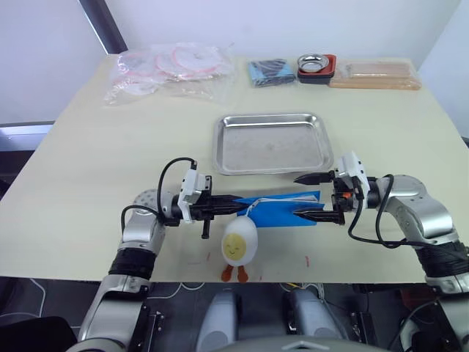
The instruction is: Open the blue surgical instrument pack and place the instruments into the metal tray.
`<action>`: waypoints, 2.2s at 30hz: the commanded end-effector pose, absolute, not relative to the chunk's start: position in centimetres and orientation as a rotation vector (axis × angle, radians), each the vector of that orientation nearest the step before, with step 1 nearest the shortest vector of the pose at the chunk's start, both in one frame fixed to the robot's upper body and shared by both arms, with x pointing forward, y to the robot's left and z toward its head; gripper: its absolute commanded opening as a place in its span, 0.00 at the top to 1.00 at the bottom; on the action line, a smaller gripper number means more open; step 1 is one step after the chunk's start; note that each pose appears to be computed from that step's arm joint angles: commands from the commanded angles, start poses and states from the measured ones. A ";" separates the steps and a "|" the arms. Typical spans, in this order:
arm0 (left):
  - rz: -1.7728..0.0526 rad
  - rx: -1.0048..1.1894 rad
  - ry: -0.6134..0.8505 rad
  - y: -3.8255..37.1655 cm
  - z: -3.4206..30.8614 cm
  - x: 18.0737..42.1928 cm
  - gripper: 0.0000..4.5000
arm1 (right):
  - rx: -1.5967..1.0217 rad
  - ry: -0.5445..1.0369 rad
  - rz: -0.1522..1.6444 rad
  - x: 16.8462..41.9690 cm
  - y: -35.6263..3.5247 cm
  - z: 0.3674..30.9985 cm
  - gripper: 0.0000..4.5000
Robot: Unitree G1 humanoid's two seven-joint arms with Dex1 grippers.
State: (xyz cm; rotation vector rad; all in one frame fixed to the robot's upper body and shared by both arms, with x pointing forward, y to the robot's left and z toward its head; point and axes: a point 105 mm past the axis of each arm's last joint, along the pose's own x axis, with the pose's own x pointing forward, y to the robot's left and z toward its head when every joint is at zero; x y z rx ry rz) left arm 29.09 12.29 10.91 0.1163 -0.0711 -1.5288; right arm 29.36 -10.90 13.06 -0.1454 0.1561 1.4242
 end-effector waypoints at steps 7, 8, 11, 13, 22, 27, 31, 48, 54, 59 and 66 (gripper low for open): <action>-1.559 0.105 -0.008 12.0 9.3 28.6 1.00 | -0.130 0.123 1.437 29.2 -11.7 13.3 0.62; -1.559 0.105 -0.009 12.0 9.3 28.6 1.00 | -0.129 0.122 1.438 29.2 -11.7 13.3 0.75; -1.558 0.106 -0.009 12.0 9.3 28.6 1.00 | -0.125 0.116 1.442 29.1 -11.6 13.3 0.99; -1.557 0.107 -0.009 12.0 9.3 28.7 1.00 | -0.124 0.115 1.444 29.1 -11.5 13.3 0.99; -1.486 0.103 0.041 12.7 9.6 29.7 0.77 | -0.124 0.121 1.443 29.0 -11.5 12.8 1.00; -1.421 0.117 0.040 14.4 9.9 30.1 0.29 | -0.136 0.123 1.437 29.1 -11.9 12.6 1.00; -1.393 0.095 0.020 15.8 10.9 29.1 0.00 | -0.139 0.101 1.420 29.4 -12.3 13.2 1.00; -1.388 0.003 0.147 14.3 9.4 23.3 0.00 | -0.131 0.027 1.363 30.6 -11.8 13.7 1.00; -1.365 -0.031 0.143 13.1 8.3 23.6 0.11 | -0.132 0.016 1.357 30.5 -11.7 13.8 1.00; -1.369 -0.051 0.127 13.5 9.0 23.9 0.54 | -0.141 0.021 1.358 30.4 -11.8 13.5 1.00; -1.332 0.007 0.144 16.6 10.5 24.3 1.00 | -0.141 0.010 1.366 30.3 -11.7 13.6 1.00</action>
